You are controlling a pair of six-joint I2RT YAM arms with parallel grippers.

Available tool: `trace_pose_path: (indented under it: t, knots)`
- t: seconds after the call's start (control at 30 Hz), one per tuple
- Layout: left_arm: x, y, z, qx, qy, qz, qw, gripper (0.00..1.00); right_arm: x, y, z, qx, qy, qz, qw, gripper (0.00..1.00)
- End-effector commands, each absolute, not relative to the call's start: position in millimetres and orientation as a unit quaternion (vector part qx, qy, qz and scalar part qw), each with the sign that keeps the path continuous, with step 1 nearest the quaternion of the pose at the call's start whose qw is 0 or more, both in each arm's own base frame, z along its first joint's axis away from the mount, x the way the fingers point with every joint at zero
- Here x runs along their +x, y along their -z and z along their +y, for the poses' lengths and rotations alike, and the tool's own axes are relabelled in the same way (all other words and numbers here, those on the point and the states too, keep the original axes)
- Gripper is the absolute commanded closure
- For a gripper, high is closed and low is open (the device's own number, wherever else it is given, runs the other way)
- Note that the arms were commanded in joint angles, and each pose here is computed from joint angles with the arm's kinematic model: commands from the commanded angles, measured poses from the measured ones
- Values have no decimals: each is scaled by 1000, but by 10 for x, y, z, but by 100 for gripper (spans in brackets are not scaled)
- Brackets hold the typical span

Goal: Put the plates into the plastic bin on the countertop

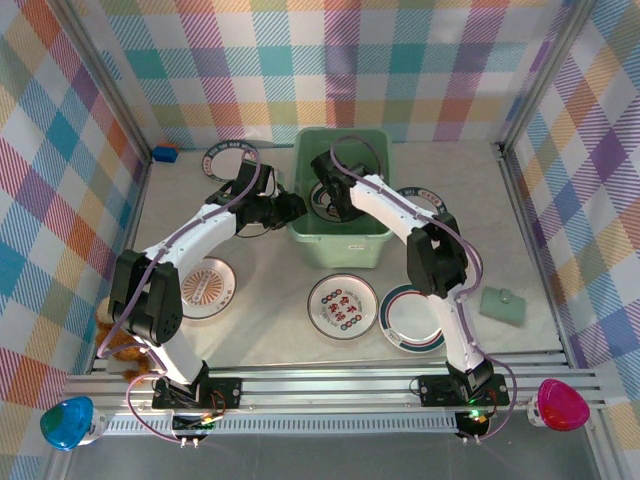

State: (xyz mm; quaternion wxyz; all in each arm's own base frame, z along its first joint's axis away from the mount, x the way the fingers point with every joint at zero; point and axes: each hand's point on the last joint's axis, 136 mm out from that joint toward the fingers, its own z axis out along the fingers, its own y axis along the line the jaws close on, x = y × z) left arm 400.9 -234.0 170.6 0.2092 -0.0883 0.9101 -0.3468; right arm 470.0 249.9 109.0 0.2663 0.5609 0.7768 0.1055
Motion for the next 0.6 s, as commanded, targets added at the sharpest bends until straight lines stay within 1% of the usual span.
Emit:
trace_pose_path:
  t: [0.0, 0.13, 0.27, 0.3, 0.47, 0.57]
  knots:
    - [3883, -1594, -2326, -94, 338, 918, 187, 70, 4771, -1048, 2503, 572, -105, 765, 278, 94]
    - [3886, -1598, -2333, -93, 339, 918, 185, 70, 4811, -1031, 2491, 573, -105, 762, 283, 83]
    - [3893, -1590, -2340, -93, 339, 918, 183, 70, 4872, -1029, 2492, 566, -107, 764, 292, 80]
    - [3895, -1578, -2339, -94, 338, 918, 183, 70, 4904, -1045, 2501, 556, -108, 769, 297, 78]
    - [3921, -1573, -2349, -94, 338, 919, 182, 70, 4982, -1105, 2530, 537, -110, 778, 308, 55]
    - [3943, -1598, -2348, -94, 337, 918, 186, 70, 5016, -1145, 2544, 528, -115, 781, 313, 34]
